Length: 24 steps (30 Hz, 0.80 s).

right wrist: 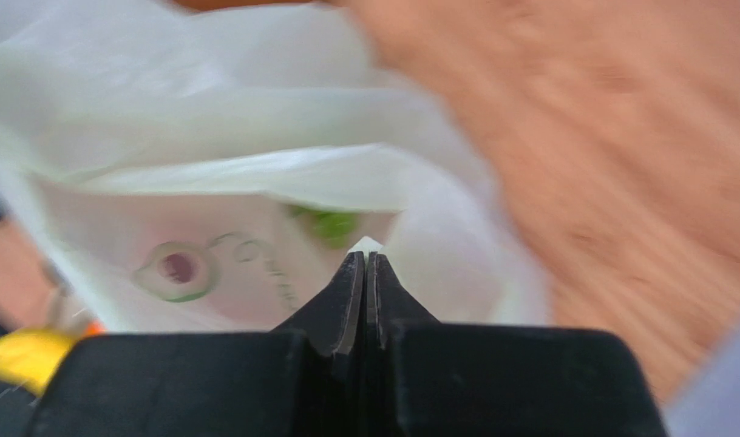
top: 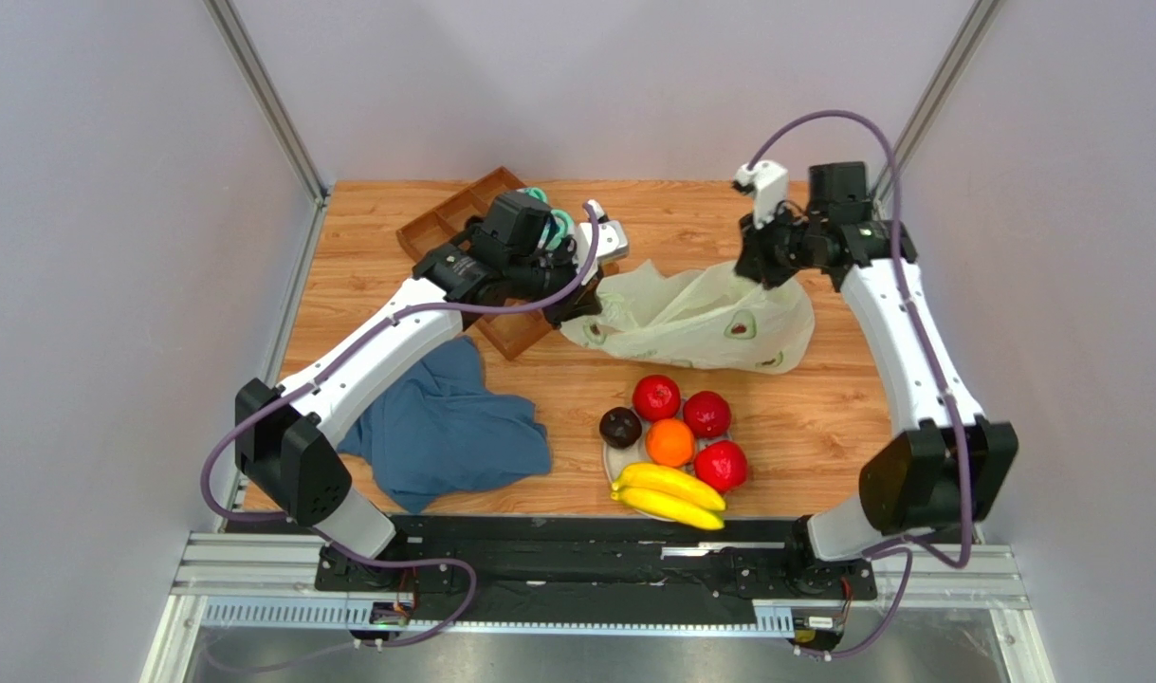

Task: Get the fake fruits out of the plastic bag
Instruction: Adjust the plastic bag at the center of the board.

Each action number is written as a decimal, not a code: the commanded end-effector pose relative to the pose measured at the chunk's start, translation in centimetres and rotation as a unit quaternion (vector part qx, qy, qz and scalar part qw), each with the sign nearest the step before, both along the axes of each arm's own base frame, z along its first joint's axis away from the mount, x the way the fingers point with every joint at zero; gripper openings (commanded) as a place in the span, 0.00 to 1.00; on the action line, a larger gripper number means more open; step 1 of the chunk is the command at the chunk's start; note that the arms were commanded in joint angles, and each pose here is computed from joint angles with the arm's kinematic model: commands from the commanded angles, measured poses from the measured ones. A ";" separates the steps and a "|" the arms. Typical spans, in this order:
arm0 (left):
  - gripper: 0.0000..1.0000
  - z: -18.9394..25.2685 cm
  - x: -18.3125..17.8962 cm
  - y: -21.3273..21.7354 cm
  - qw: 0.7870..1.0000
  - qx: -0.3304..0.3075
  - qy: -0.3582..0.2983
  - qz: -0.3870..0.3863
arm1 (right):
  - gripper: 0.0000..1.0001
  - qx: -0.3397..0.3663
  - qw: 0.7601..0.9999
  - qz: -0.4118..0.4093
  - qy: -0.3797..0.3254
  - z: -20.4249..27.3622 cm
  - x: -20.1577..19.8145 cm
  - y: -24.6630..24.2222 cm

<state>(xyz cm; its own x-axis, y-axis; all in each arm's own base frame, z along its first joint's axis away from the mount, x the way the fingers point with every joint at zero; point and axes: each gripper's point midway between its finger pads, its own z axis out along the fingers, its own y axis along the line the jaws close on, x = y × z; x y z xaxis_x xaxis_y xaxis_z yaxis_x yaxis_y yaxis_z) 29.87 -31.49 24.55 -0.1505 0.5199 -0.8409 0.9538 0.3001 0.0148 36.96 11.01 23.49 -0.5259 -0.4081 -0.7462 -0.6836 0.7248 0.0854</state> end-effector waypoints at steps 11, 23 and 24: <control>0.00 8.4 4.5 1.9 0.980 -0.065 -0.074 0.175 | 0.00 -0.010 0.825 -0.428 -0.368 17.8 4.1 -20.1; 0.00 27.4 17.6 -0.5 0.906 -0.239 -0.255 0.241 | 0.00 0.130 0.796 -0.346 -0.480 30.1 15.4 -16.9; 0.00 28.1 17.3 -0.4 0.903 -0.246 -0.263 0.236 | 0.00 0.131 0.789 -0.339 -0.496 31.2 14.9 -16.8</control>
<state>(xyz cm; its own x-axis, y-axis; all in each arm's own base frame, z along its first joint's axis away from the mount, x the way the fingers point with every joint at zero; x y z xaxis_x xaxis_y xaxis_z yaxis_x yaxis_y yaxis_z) 46.69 -33.12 49.61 0.1626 0.0919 -0.9824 0.6632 0.7270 0.1777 53.29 -6.85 46.19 0.1047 -0.0306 -0.9940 0.0531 0.9983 -0.0252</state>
